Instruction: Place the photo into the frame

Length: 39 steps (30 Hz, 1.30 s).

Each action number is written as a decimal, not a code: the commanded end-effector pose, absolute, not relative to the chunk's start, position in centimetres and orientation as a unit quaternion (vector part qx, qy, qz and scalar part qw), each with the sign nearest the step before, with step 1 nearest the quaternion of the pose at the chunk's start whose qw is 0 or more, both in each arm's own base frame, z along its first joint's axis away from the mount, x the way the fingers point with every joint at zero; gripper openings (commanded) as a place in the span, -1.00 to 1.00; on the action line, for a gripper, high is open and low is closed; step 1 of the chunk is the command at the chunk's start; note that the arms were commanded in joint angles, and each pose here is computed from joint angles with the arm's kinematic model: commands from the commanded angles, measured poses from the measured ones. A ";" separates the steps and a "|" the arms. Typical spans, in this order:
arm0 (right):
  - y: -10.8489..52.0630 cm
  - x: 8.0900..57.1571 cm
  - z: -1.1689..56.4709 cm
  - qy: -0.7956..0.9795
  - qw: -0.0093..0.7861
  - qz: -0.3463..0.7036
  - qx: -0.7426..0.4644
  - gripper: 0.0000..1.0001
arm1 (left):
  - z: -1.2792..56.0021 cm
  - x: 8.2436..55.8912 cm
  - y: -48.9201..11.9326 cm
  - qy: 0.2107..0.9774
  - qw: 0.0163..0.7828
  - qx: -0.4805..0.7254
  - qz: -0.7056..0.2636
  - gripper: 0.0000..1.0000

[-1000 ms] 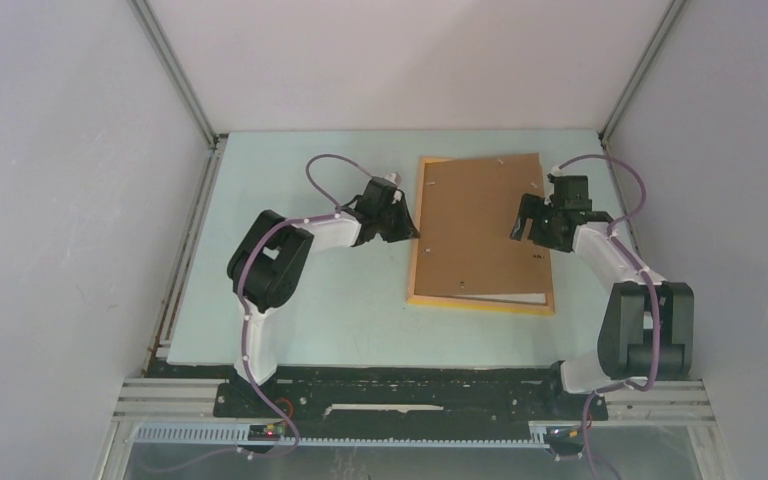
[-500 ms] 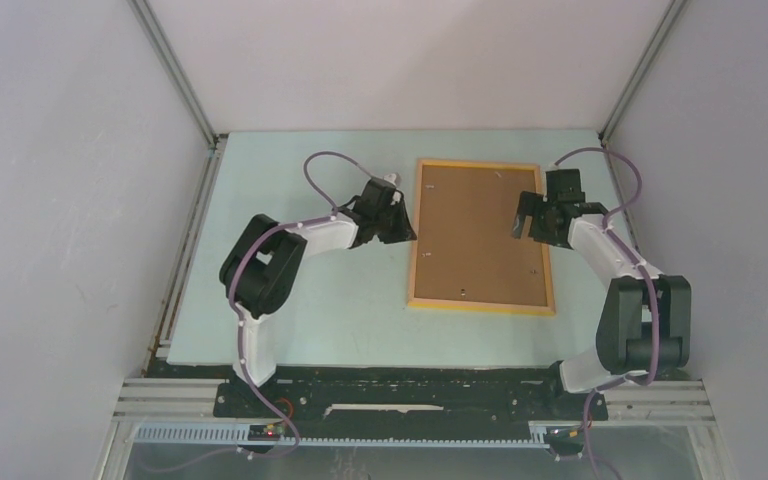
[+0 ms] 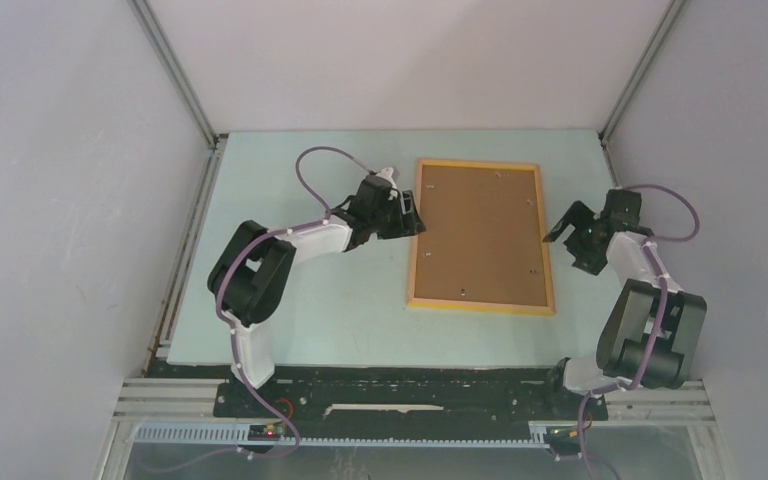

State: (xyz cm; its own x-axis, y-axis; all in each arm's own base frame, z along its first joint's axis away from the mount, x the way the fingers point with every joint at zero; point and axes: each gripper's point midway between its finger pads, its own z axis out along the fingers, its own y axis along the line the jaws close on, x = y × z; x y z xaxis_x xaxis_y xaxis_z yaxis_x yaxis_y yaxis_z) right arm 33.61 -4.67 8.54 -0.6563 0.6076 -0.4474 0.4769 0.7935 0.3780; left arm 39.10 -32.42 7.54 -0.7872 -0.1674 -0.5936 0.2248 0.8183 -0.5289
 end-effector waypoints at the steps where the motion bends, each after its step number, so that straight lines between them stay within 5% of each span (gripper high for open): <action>1: -3.0 33.4 8.2 0.890 0.282 0.168 0.318 0.99 | 8.7 38.9 -32.9 0.886 0.351 0.030 -0.301 0.47; 13: 0.0 30.4 3.4 0.901 0.230 0.197 0.311 0.99 | 7.2 36.7 -32.3 0.901 0.314 0.028 -0.297 0.66; 24: 3.2 29.1 4.1 0.934 0.237 0.139 0.229 0.99 | 4.7 36.9 -31.8 0.906 0.309 0.011 -0.289 0.54; 39: 0.6 29.7 3.2 0.952 0.223 0.024 0.206 0.51 | 4.9 36.6 -32.0 0.898 0.300 0.007 -0.322 0.44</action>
State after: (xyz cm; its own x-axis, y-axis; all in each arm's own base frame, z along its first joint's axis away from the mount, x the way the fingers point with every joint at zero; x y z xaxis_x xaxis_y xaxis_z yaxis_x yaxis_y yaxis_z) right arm 28.31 1.73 2.71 -0.8191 0.4363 -0.3724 0.3842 0.8994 0.2086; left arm 36.70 -31.36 3.96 -0.8229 -0.1723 -0.5414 0.1812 0.8235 -0.5376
